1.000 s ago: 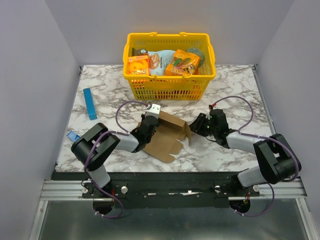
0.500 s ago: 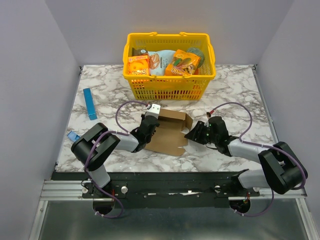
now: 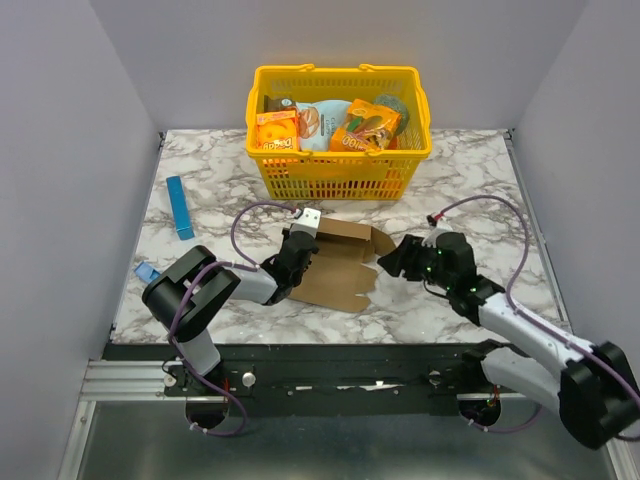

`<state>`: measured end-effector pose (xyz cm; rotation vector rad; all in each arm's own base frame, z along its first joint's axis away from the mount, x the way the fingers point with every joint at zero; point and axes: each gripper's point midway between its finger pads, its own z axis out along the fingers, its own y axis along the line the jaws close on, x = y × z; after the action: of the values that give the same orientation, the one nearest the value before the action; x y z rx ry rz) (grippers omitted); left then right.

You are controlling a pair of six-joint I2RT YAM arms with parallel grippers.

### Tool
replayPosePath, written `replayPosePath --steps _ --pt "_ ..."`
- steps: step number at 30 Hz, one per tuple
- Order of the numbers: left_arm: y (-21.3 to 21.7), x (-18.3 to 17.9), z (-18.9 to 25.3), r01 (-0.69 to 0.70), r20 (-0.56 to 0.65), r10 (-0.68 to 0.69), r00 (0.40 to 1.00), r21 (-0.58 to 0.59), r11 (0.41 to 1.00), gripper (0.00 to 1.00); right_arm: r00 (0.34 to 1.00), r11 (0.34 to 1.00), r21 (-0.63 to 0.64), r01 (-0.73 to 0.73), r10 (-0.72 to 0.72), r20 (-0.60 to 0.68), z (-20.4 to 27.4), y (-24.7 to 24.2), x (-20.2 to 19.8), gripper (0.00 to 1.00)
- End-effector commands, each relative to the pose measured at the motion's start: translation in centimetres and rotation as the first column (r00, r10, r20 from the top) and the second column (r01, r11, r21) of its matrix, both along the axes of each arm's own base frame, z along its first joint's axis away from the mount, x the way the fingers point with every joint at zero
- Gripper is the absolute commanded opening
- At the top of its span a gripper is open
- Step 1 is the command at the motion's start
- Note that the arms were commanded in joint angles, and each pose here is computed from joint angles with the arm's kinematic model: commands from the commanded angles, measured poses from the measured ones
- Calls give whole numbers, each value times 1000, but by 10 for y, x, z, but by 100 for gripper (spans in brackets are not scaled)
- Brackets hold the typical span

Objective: Fold the paper box

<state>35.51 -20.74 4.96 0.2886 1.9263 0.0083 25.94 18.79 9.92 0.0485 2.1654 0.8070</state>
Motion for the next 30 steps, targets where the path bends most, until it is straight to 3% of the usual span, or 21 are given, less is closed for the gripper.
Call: replayPosePath --steps 1,7,12,17,22,30 --pt "4 -4 -1 8 -2 -8 1000 26 1000 0 993 991 -88 99 -93 71 23 -31 0 71" --pt "4 -5 -2 11 -3 -11 1000 25 1000 0 975 973 -80 217 -213 62 47 -67 49 66" --pt "4 -5 -1 11 0 -11 1000 24 1000 0 964 952 -164 259 -266 -22 -1 -79 82 61" --pt "2 -4 0 14 1 -14 1000 22 1000 0 998 994 -100 48 -43 46 -15 -42 90 61" --pt "2 -4 -1 15 -2 -15 1000 23 1000 0 982 989 -65 -131 139 132 -9 -15 77 61" --pt "2 -3 -1 13 -1 -13 1000 24 1000 0 973 975 -51 -215 219 80 -25 -2 56 56"
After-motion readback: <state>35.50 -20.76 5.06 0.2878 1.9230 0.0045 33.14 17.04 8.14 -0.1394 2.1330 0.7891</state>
